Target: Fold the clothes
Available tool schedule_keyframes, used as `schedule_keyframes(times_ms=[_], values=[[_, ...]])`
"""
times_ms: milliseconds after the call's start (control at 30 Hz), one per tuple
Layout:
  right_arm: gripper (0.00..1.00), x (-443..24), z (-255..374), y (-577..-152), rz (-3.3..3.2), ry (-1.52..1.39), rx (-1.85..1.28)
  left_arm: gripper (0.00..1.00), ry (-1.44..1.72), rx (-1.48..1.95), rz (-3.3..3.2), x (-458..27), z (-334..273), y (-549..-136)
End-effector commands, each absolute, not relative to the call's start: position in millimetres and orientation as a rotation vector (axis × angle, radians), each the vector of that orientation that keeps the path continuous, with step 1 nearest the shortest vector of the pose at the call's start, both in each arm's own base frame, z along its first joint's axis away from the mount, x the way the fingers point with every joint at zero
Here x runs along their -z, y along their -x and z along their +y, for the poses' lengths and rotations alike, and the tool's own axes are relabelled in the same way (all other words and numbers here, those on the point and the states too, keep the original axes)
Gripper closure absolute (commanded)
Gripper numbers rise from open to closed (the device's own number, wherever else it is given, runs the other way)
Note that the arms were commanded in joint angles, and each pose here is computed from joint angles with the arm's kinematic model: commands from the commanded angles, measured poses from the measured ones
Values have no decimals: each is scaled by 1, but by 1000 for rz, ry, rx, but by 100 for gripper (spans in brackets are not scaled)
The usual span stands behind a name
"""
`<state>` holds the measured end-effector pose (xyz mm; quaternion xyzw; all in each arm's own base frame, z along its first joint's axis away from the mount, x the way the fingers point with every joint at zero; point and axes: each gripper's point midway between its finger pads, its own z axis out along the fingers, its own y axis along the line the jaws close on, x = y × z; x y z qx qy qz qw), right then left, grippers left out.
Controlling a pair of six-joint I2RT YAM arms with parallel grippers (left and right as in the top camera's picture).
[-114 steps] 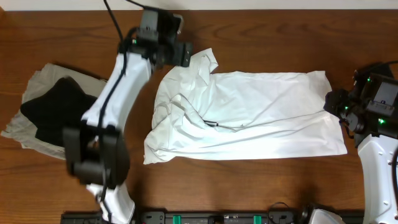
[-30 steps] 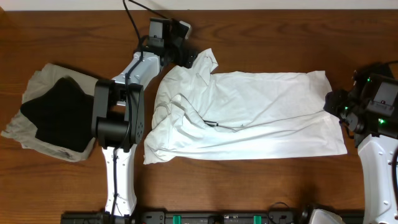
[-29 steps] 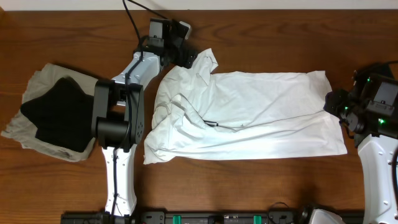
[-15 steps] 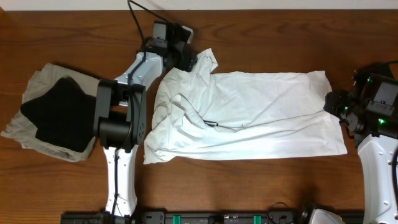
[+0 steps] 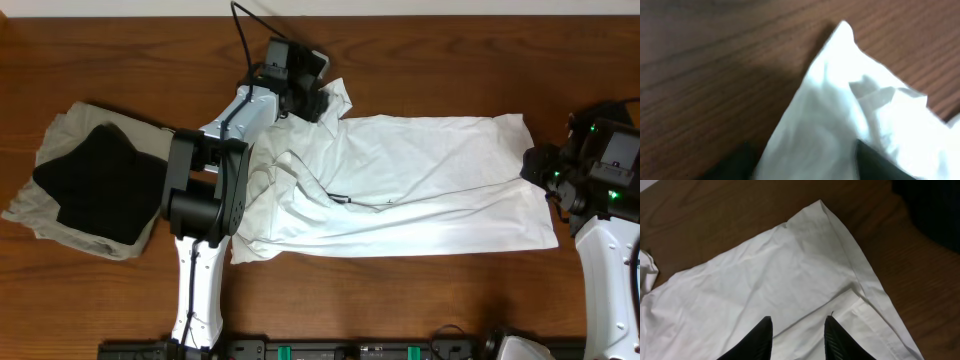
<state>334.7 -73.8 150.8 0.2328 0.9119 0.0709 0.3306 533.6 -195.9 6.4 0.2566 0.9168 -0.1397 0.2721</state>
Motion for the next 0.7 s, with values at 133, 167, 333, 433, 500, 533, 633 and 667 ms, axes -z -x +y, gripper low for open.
schedule_keyframes(times_ms=[133, 167, 333, 433, 500, 533, 633, 667], values=[[67, -150, -77, -334, 2388, -604, -174, 82, -692, 382, 2601, 36, -188, -511], [67, -150, -77, -334, 2388, -604, -174, 87, -692, 382, 2605, 36, -188, -511], [67, -150, -77, -334, 2388, -604, -173, 94, -690, 381, 2592, 29, -188, -512], [68, -151, -77, -334, 2388, -604, -173, 94, -687, 379, 2561, 13, -189, -516], [68, -151, -77, -335, 2385, -603, -172, 94, -685, 377, 2536, -1, -190, -519], [68, -151, -77, -335, 2383, -603, -171, 94, -679, 376, 2523, -10, -190, -521], [68, -152, -83, -337, 2372, -611, -137, 94, -595, 394, 2527, -33, -187, -521], [69, -151, -85, -337, 2372, -618, -119, 94, -547, 404, 2547, -39, -183, -518]])
